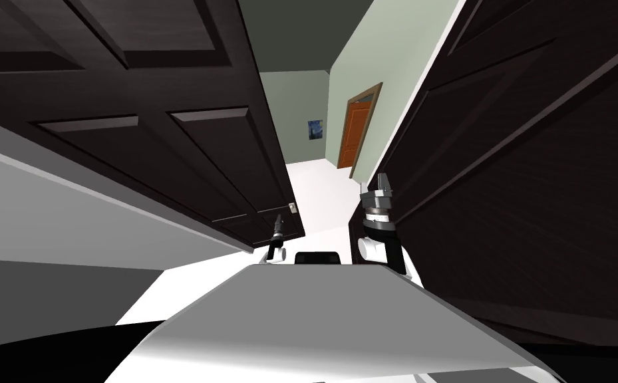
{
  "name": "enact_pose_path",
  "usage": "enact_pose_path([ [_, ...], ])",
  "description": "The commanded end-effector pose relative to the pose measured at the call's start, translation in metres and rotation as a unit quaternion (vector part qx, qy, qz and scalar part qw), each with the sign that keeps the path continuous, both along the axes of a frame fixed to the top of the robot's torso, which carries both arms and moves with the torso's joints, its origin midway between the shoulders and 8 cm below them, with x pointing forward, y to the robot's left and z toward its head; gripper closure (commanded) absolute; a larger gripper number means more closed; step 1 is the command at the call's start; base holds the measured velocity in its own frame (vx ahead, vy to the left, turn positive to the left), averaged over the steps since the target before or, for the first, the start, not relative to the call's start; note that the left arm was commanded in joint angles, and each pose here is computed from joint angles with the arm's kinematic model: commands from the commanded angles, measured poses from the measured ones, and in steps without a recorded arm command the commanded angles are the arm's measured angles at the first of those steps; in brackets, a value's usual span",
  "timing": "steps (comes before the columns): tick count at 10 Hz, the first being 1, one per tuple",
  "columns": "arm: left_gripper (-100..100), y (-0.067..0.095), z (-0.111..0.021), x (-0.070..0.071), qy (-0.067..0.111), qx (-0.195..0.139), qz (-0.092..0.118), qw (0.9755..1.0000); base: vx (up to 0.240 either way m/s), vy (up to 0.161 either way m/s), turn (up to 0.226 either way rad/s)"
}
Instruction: Pull the door open
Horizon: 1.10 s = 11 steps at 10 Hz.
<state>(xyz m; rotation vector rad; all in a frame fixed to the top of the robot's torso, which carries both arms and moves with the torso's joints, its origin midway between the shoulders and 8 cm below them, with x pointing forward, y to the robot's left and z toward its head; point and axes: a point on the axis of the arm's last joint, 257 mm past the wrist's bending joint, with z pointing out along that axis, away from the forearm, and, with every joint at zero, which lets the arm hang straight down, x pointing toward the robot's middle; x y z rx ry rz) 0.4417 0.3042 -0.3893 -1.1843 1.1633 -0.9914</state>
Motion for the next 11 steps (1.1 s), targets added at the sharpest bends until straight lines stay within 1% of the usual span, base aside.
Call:
enact_pose_path([
  [1,-100,-0.007,-0.001,0.000,-0.002,-0.016,0.008,0.9998,0.135,-0.049,0.002],
  [4,-100,-0.022,-0.002,-0.001,-0.006,-0.043,0.020,0.9988,0.189,-0.058,-0.009],
  [7,-100,-0.036,-0.002,-0.002,-0.009,-0.064,0.028,0.9975,0.218,-0.019,-0.016],
  [8,-100,-0.034,-0.003,-0.002,-0.009,-0.060,0.026,0.9978,0.078,-0.009,0.034],
  [9,100,-0.034,-0.003,-0.002,-0.009,-0.060,0.026,0.9978,-0.034,-0.006,-0.013],
  [11,100,-0.034,-0.003,-0.002,-0.009,-0.060,0.026,0.9978,-0.028,0.004,-0.017],
])
